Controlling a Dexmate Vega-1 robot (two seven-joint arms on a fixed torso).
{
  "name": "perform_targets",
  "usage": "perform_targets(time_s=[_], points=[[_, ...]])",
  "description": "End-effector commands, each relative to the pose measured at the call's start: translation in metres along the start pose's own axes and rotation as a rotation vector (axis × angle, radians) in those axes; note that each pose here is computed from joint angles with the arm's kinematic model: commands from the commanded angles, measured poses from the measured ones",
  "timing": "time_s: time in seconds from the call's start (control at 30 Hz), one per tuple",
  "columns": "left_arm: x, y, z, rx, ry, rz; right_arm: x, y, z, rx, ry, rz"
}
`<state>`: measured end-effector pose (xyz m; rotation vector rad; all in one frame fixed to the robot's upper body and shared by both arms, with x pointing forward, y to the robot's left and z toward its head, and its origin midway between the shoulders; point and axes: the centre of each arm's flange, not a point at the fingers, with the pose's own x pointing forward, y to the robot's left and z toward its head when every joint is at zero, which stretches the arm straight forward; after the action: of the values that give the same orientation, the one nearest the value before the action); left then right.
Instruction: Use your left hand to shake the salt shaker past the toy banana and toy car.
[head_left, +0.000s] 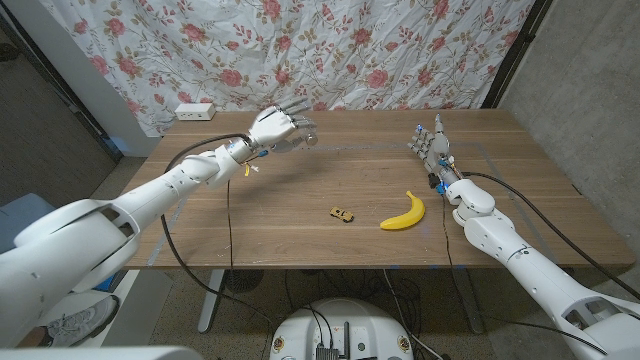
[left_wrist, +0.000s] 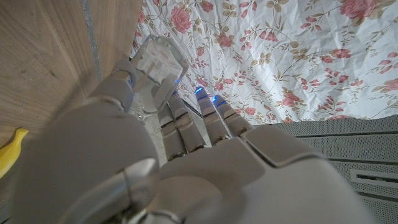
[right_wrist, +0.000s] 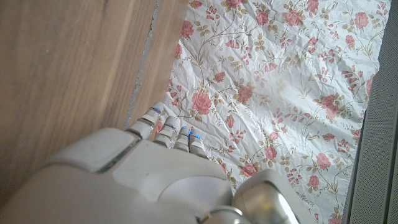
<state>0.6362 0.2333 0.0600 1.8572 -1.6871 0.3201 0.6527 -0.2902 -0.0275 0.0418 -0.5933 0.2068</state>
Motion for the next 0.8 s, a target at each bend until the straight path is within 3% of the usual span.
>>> perform_targets(time_s=[0.03, 0.3, 0.8], points=[[-0.002, -0.001, 0.003, 0.085, -0.062, -0.02, 0.0, 0.0, 0.0, 0.0, 0.0, 0.0], [-0.003, -0.004, 0.007, 0.15, -0.132, -0.04, 0.0, 0.0, 0.0, 0.0, 0.0, 0.0], [-0.005, -0.002, 0.02, 0.244, -0.193, -0.031, 0.0, 0.0, 0.0, 0.0, 0.0, 0.0]])
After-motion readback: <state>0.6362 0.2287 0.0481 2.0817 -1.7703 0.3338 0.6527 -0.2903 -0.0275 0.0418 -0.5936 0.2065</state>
